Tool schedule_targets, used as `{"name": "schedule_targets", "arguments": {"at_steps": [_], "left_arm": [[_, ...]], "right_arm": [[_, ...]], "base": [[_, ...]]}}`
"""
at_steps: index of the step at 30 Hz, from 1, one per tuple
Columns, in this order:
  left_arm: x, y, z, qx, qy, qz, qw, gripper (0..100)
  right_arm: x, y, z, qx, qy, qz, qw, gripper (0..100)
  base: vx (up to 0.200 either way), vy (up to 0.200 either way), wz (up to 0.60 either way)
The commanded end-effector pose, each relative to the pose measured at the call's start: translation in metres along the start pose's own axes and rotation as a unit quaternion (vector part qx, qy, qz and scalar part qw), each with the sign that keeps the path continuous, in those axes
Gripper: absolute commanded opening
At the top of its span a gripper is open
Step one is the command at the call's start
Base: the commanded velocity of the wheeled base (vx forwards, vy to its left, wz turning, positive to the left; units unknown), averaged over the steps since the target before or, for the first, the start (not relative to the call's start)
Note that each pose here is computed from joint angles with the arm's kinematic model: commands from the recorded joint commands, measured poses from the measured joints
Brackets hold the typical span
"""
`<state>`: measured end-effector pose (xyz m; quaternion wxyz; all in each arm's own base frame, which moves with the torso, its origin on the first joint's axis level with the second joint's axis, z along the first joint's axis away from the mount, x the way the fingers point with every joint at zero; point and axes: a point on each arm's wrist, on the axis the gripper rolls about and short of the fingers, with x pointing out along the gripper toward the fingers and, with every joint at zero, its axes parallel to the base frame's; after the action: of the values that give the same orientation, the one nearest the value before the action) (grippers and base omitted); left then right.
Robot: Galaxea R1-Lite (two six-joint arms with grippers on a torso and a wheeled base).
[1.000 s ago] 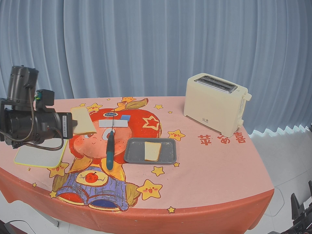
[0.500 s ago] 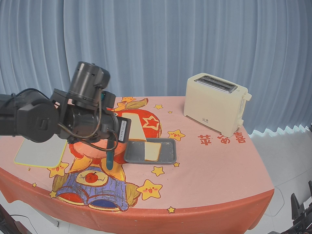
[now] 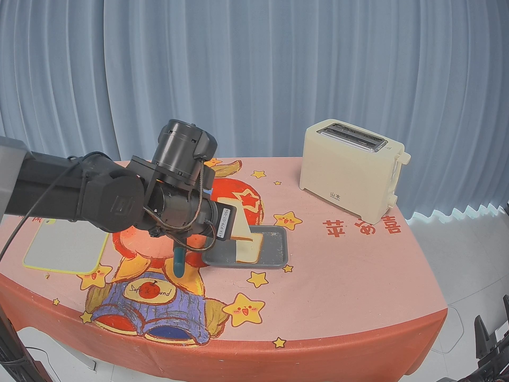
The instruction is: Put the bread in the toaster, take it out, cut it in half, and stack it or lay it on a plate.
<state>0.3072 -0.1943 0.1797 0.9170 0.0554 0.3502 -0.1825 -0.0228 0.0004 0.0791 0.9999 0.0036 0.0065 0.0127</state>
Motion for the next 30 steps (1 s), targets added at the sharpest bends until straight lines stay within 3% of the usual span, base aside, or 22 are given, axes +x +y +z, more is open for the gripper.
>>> {"name": "schedule_targets", "arguments": {"at_steps": [1, 6, 30], "left_arm": [[0.013, -0.001, -0.007, 0.002, 0.019, 0.001, 0.9998, 0], [0.028, -0.003, -0.014, 0.006, 0.038, 0.003, 0.9993, 0], [0.029, -0.006, -0.012, 0.005, 0.034, -0.002, 0.9994, 0]], "right_arm": [[0.0, 0.0, -0.004, 0.0, -0.001, 0.0, 1.0, 100], [0.0, 0.0, -0.004, 0.0, -0.001, 0.0, 1.0, 100], [0.0, 0.0, -0.004, 0.0, -0.001, 0.0, 1.0, 100]], "base": [[0.0, 0.0, 0.0], [0.0, 0.0, 0.0], [0.0, 0.0, 0.0]]}}
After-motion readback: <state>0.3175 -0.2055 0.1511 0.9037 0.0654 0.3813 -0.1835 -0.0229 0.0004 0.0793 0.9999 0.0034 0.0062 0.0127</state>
